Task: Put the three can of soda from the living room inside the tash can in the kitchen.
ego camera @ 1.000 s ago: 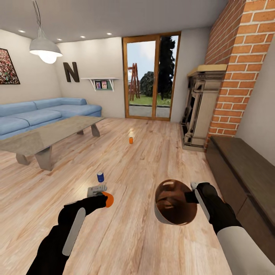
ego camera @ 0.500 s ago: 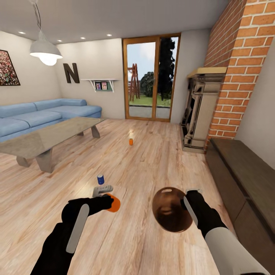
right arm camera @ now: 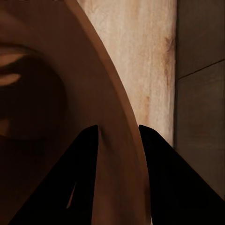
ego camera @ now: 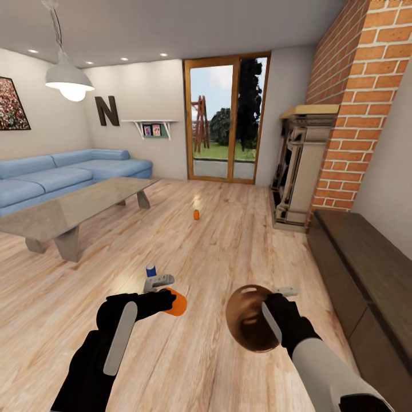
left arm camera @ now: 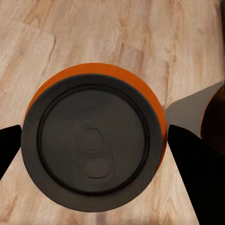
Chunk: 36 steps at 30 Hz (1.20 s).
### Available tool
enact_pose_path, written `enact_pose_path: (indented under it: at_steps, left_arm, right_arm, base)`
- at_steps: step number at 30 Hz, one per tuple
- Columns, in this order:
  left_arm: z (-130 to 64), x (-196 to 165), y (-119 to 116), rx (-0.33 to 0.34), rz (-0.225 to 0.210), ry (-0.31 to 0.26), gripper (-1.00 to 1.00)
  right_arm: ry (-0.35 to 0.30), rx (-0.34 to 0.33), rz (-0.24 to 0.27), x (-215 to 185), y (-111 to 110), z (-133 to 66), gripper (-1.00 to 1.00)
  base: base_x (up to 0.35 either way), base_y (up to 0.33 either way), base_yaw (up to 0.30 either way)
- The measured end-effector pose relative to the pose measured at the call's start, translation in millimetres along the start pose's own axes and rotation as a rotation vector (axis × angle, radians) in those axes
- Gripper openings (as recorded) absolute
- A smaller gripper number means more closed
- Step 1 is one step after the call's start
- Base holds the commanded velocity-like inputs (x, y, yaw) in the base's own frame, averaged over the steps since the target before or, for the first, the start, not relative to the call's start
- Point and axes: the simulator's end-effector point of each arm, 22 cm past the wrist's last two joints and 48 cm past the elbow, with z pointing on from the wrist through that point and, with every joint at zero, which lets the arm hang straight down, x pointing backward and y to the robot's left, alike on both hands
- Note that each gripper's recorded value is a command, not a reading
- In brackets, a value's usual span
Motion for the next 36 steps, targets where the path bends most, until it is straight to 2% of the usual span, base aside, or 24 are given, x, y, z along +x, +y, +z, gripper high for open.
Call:
enact_pose_path:
  at_steps: [7,10,12,15,17,18,19,22,24,27,29,32,36]
  left_arm:
    - [-7.8,-12.0,-5.7,0.004,-0.002,0.000,-1.00]
    - [-11.1,-16.9,-7.7,0.004,-0.003,0.001,-1.00]
    - [-13.4,-20.3,-9.1,0.005,-0.003,0.000,-1.00]
    - [-16.8,-25.1,-11.4,0.005,-0.003,0.001,-1.00]
    - [-19.0,-28.3,-12.7,0.005,-0.003,0.001,-1.00]
    - [-20.2,-30.0,-13.3,0.005,-0.003,0.001,-1.00]
    - [-21.3,-31.5,-13.8,0.005,-0.003,0.001,-1.00]
    - [-24.6,-36.2,-15.7,0.005,-0.003,0.002,-1.00]
    - [-26.8,-39.3,-17.5,0.006,-0.004,0.002,-1.00]
    - [-30.1,-44.0,-19.8,0.006,-0.003,0.002,-1.00]
    - [-32.4,-47.1,-22.1,0.009,-0.004,0.002,-1.00]
    - [-34.5,-49.8,-25.5,0.012,0.000,0.003,-1.00]
    - [-33.9,-47.7,-36.4,0.036,0.013,0.008,-1.00]
  right_arm:
    - [0.039,-0.008,-0.018,2.4,4.5,-5.7,-1.00]
    - [0.062,-0.002,-0.045,5.2,4.0,-7.6,-1.00]
    - [0.070,-0.016,-0.037,4.2,7.4,-10.0,-1.00]
    - [0.087,-0.015,-0.068,4.4,7.5,-13.9,-1.00]
    - [0.094,-0.050,-0.045,3.1,15.1,-17.4,-1.00]
    - [0.092,-0.057,-0.049,0.9,16.2,-19.3,-1.00]
    - [0.093,-0.061,-0.077,0.2,16.9,-21.0,-1.00]
    - [0.100,-0.122,-0.055,-2.2,29.8,-27.3,-1.00]
    - [0.106,-0.115,-0.104,-2.5,27.8,-30.5,-1.00]
    - [0.111,-0.149,-0.088,-5.9,34.1,-36.7,-1.00]
    - [0.117,-0.143,-0.121,-5.8,31.9,-39.3,-1.00]
    - [0.118,-0.179,-0.106,-8.8,39.0,-44.1,-1.00]
    - [0.125,-0.180,-0.135,-3.9,40.5,-43.3,-1.00]
  base:
    - [0.000,0.000,0.000]
    - [0.000,0.000,0.000]
    - [0.000,0.000,0.000]
    - [0.000,0.000,0.000]
    - [0.000,0.000,0.000]
    - [0.000,0.000,0.000]
    - [0.000,0.000,0.000]
    - [0.000,0.000,0.000]
    - [0.000,0.000,0.000]
    - [0.000,0.000,0.000]
    - [0.000,0.000,0.000]
    - [0.000,0.000,0.000]
    - [0.000,0.000,0.000]
